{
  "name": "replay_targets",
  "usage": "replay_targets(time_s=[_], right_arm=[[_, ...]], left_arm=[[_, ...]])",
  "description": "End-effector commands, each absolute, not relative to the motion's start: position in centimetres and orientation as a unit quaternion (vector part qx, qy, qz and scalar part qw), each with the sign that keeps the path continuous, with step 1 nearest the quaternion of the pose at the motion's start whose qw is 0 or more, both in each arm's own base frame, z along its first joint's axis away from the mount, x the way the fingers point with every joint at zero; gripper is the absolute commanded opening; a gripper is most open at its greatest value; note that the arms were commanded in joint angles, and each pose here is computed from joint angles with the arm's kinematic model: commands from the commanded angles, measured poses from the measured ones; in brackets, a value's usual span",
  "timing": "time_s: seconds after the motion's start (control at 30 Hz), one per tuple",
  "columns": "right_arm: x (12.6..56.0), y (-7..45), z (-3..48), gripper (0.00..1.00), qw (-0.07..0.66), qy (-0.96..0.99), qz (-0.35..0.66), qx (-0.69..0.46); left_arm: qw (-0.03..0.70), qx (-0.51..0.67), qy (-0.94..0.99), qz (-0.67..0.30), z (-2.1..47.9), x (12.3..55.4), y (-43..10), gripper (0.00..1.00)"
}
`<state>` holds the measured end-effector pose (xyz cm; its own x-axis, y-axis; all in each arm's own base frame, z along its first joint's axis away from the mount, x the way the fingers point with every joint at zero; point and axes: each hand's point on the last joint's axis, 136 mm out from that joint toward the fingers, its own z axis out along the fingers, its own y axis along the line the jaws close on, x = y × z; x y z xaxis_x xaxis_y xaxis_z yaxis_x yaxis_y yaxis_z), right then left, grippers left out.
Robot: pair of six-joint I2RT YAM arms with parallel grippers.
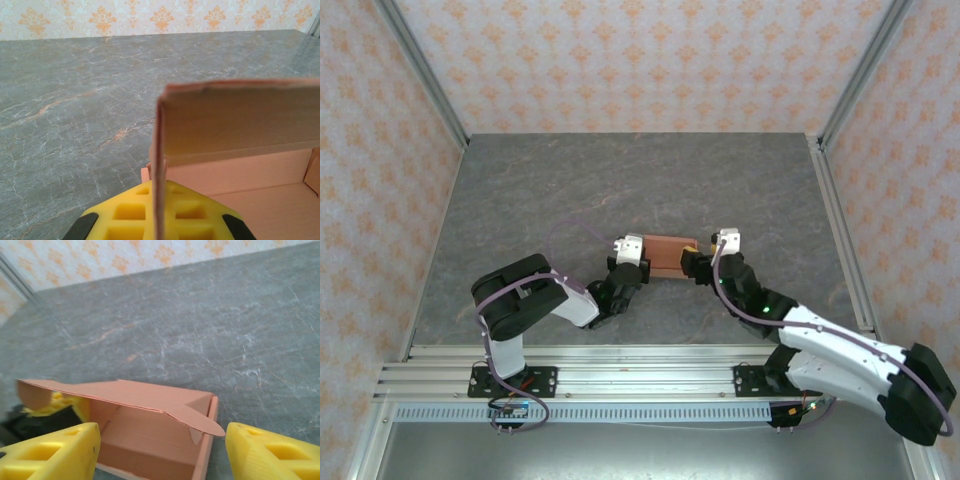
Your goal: Fold the paper box
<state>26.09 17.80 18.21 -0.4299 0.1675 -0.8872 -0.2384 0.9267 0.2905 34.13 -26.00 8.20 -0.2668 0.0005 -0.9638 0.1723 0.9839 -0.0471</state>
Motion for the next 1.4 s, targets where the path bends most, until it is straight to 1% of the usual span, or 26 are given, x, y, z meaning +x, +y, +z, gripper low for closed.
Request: replay_targets(time_s=[0.0, 0.1, 0.17, 0.3, 0.37, 0.47, 0.6, 0.67, 0.73, 0.83, 0.9, 1.2, 1.37], right_arm=[[25.5, 17.8, 21.0, 0.69, 0.538, 0.815, 0.214, -0.014], [26.2, 17.3, 23.1, 0.71, 0.54, 0.818, 0.2, 0.011], [27.1, 17.6, 23.3, 0.71, 0.518, 0.836, 0.179, 0.018], [29.2, 17.8, 21.3, 0.73, 0.459, 0.878, 0.133, 0.033], [30.0, 18.2, 20.0, 0.74, 0.427, 0.894, 0.128, 0.04], [30.6, 18.9, 18.8, 0.74, 0.396, 0.909, 0.125, 0.041], [30.8, 19.3, 17.0, 0.73, 0.366, 0.924, 0.103, 0.03], [30.7, 19.3, 15.7, 0.73, 0.354, 0.93, 0.096, 0.027], [30.6, 19.3, 14.8, 0.73, 0.349, 0.932, 0.093, 0.029], [30.4, 19.1, 13.9, 0.73, 0.347, 0.933, 0.094, 0.033], [30.3, 19.1, 13.4, 0.73, 0.346, 0.933, 0.097, 0.036], [30.3, 19.3, 11.3, 0.73, 0.331, 0.939, 0.088, 0.035], [30.6, 19.2, 10.3, 0.73, 0.326, 0.941, 0.079, 0.035]], left_arm=[[0.508, 0.136, 0.85, 0.029, 1.0, 31.2, -23.0, 0.0], [0.509, 0.136, 0.85, 0.031, 1.1, 31.2, -22.9, 0.0], [0.509, 0.138, 0.849, 0.032, 1.2, 31.2, -22.9, 0.0], [0.509, 0.144, 0.848, 0.034, 1.4, 31.1, -23.1, 0.0], [0.508, 0.145, 0.848, 0.038, 1.4, 31.1, -23.1, 0.0], [0.508, 0.146, 0.848, 0.039, 1.5, 31.1, -23.1, 0.0], [0.509, 0.143, 0.848, 0.041, 1.8, 31.0, -23.2, 0.04], [0.508, 0.143, 0.848, 0.044, 1.9, 31.0, -23.1, 0.1], [0.507, 0.143, 0.849, 0.048, 1.9, 31.0, -23.1, 0.11], [0.503, 0.148, 0.85, 0.049, 2.0, 30.8, -23.3, 0.21], [0.501, 0.154, 0.85, 0.049, 2.1, 30.6, -23.6, 0.31], [0.502, 0.166, 0.848, 0.045, 4.1, 29.3, -23.8, 0.54], [0.5, 0.168, 0.849, 0.031, 5.6, 28.8, -23.7, 0.71]])
